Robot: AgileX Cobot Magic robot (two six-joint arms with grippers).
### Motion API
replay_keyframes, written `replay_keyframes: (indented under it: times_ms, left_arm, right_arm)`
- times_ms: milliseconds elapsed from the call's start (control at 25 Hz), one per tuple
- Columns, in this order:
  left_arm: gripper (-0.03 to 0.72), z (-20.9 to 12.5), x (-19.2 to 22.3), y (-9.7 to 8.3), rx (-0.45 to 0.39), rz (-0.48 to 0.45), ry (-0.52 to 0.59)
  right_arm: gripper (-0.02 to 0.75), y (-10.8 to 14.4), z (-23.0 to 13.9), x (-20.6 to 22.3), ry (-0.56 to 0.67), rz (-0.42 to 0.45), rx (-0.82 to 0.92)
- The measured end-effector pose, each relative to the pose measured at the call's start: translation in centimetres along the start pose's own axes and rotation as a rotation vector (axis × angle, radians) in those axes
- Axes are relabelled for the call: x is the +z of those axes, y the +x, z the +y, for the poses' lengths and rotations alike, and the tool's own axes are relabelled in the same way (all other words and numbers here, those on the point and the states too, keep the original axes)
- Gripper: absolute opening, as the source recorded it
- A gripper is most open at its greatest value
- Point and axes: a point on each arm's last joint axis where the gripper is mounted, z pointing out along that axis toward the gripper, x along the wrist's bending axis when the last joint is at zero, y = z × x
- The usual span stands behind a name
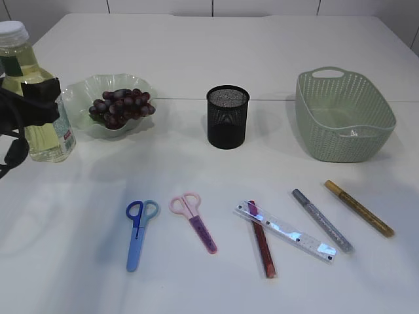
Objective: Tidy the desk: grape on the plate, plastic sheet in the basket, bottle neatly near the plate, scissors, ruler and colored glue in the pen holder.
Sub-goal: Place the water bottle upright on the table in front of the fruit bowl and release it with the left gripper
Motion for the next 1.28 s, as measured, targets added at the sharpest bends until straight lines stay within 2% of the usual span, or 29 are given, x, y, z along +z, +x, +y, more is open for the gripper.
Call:
replay_keyframes:
  times_ms: [320, 560, 840, 1280]
  left_arm:
    - [0.441, -3.1, 2.7, 0.0, 0.008, 0.010, -0.047]
    - [0.441, -3.9, 5.1, -0.4, 0.019, -0.014, -0.061]
    - [0.441, -5.3, 6.9, -0.5, 0.023, -0.017, -0.042]
    - [0.441, -7.0, 7.3, -0.5, 0.027, -0.020, -0.002]
  right_arm:
    - [0.557, -0.2, 0.0, 0.0, -0.002, -0.025, -0.008]
    - [0.557, -0.4, 0.0, 0.0, -0.003, -0.041, -0.016]
    - [0.557, -0.6, 0.1, 0.0, -0.005, -0.066, -0.024]
    - [0.557, -0.8, 0.1, 0.0, -0.007, -0.092, -0.035]
